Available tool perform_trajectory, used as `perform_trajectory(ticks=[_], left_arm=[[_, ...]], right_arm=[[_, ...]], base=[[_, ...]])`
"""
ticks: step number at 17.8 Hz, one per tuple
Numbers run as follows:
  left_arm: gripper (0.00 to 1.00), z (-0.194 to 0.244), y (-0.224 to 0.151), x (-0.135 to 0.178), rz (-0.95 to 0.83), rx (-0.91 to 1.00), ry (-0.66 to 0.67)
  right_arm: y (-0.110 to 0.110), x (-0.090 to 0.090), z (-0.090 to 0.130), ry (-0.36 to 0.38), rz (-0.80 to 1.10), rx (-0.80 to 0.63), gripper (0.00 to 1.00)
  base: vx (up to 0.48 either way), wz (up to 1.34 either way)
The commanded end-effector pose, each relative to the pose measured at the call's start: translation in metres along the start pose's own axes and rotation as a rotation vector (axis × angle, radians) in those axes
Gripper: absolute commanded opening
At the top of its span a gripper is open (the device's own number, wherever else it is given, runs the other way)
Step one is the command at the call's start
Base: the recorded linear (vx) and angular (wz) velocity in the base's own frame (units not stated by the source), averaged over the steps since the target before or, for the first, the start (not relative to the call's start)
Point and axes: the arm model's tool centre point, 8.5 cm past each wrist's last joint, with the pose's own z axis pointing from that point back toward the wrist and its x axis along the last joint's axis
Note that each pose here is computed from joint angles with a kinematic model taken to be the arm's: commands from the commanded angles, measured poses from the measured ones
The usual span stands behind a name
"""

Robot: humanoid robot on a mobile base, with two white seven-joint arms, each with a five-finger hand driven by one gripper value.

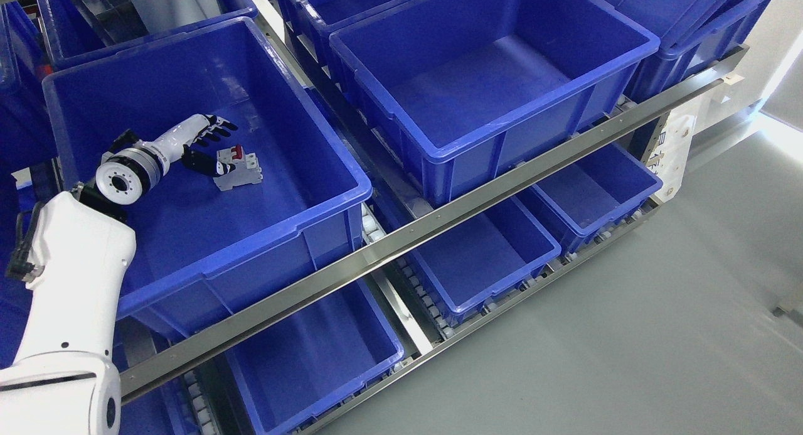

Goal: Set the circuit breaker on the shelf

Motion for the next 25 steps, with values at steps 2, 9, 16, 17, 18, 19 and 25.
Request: perform_trajectory(ticks=[2,9,16,17,18,19,25], left_arm=[[0.9,0.01,0.028,-0.002,0.139,0.102,-0.042],[0.99,0.051,0.066,0.038,1.049,0.74,-0.431],[0.99,0.14,0.006,0.061,0.808,0.739,-0.496],[1.0,0.144,0.002,0.061,0.797,0.74,-0.498],[0.99,0.145,0.001,0.058,0.8,0.745,-0.491],[1.0,0.147,0.003,0.056,0.804,0.759,-0.486],[1.0,0.163,0.006,0.058,0.793,0.812,-0.499]], right_arm=[[-0.012,-0.007,0.0,-0.006,0.003,-0.018,1.0],[-0.012,-0.007,0.0,-0.006,0.003,-0.018,1.0],[-0.012,-0.007,0.0,-0.006,0.003,-0.018,1.0],[-0.012,-0.007,0.0,-0.006,0.003,-0.018,1.0],[-0.012,-0.007,0.0,-0.006,0.001,-0.018,1.0],[-0.012,-0.007,0.0,-0.006,0.001,-0.018,1.0],[-0.012,-0.007,0.0,-0.006,0.001,-0.018,1.0]], base=[[0.0,0.0],[0.0,0.0],[0.0,-0.01],[-0.004,-0.03],[-0.004,-0.03],[0.0,0.0],[-0.019,0.02]])
